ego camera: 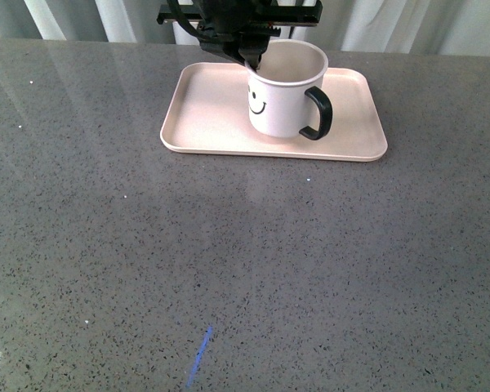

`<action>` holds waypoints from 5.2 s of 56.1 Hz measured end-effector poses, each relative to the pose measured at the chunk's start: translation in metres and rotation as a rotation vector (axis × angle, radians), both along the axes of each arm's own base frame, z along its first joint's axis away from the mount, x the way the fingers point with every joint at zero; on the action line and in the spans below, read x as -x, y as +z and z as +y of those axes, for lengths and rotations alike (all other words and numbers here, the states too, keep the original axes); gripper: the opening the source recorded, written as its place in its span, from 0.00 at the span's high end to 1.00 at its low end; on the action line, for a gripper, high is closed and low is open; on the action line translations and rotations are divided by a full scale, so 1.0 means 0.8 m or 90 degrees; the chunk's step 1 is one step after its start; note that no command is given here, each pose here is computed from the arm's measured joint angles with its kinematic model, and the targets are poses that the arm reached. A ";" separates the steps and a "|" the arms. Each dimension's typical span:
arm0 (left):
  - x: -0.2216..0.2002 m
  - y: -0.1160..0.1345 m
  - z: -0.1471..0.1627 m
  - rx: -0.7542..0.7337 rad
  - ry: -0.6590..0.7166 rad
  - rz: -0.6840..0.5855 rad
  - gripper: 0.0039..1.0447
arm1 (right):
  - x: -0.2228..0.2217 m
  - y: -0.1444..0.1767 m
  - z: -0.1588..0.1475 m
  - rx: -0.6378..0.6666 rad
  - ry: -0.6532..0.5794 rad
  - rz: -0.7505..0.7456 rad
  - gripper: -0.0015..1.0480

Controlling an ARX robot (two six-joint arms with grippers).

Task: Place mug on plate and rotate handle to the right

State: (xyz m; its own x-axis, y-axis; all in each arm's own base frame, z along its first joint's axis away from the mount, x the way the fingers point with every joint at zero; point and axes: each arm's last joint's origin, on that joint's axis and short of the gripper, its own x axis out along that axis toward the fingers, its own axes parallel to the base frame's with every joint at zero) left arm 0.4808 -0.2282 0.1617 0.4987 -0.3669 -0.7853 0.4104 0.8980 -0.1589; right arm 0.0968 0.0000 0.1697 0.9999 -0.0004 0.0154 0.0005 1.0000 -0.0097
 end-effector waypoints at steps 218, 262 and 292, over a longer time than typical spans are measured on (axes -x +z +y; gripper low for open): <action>0.449 0.011 0.285 0.041 0.299 -0.603 0.99 | 0.000 0.000 0.000 0.000 0.000 0.000 0.09; 0.478 0.006 0.285 0.038 0.300 -0.593 0.97 | 0.000 0.000 0.000 0.000 0.000 0.000 0.09; 0.479 0.006 0.285 0.036 0.299 -0.594 0.09 | 0.000 0.000 0.000 0.000 0.000 0.000 0.09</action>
State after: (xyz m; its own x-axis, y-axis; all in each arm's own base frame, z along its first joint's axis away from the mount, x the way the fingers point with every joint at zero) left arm 0.0979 -0.0003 0.1668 1.0000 -0.0034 -0.0029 0.0034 1.0000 -0.0059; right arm 0.0968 0.0000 0.1697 0.9999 -0.0004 0.0154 0.0005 1.0000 -0.0097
